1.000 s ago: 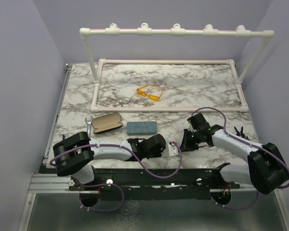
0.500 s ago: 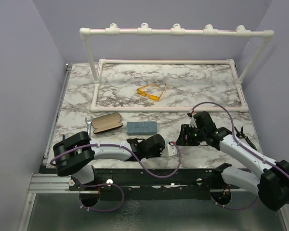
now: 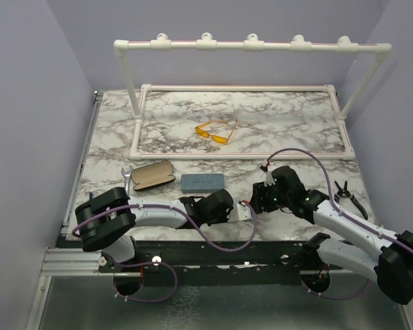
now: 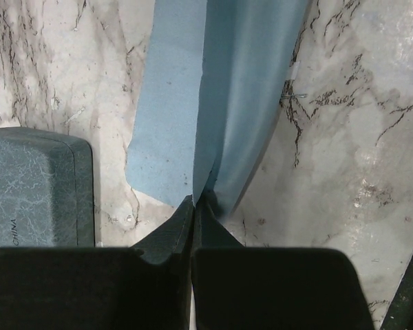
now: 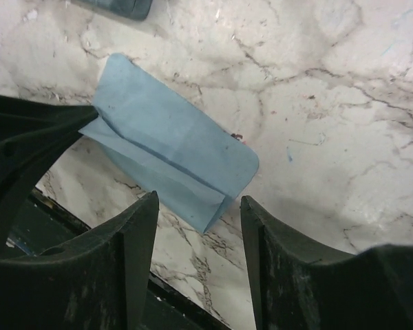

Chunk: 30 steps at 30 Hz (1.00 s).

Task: Organize the sunglasses
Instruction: Fold the glasses cleaning cloth at the center of the board.

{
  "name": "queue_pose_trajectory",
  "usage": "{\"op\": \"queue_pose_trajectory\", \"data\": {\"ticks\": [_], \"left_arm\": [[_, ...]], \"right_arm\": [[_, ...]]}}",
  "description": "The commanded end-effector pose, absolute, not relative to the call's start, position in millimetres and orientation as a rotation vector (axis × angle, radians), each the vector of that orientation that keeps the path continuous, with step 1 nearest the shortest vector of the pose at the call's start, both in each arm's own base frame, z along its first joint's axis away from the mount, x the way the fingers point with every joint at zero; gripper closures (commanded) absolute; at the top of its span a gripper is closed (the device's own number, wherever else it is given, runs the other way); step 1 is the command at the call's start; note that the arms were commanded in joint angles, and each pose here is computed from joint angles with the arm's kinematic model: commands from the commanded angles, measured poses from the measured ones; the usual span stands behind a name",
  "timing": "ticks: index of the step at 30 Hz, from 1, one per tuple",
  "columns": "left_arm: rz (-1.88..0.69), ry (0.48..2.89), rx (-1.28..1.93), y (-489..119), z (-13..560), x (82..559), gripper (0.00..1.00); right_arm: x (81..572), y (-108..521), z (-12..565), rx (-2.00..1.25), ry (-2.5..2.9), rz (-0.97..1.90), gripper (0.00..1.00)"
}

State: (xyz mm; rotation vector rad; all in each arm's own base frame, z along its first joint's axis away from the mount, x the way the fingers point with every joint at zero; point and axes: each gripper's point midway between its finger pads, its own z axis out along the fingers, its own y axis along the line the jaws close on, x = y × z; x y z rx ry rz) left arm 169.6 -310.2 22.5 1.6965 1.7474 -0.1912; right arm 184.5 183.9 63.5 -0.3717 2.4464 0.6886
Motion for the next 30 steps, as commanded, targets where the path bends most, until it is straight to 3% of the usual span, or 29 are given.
{"op": "queue_pose_trajectory", "data": {"ticks": [1, 11, 17, 30], "left_arm": [[-0.247, 1.745, 1.719, -307.5, 16.8, 165.6, 1.0], [-0.298, 1.668, 1.744, -313.5, 21.7, 165.6, 1.0], [-0.3, 1.664, 1.759, -311.4, 19.6, 165.9, 1.0], [-0.286, 1.663, 1.763, -309.8, 18.9, 170.1, 1.0]], "right_arm": [[183.8, 184.1, 61.0, -0.36, 2.451, 0.567, 0.45], [189.0, 181.3, 45.0, -0.311, 2.534, 0.413, 0.45], [189.8, 197.4, 50.8, -0.288, 2.448, 0.552, 0.57], [180.1, 196.3, 35.4, -0.266, 2.455, 0.593, 0.58]]}}
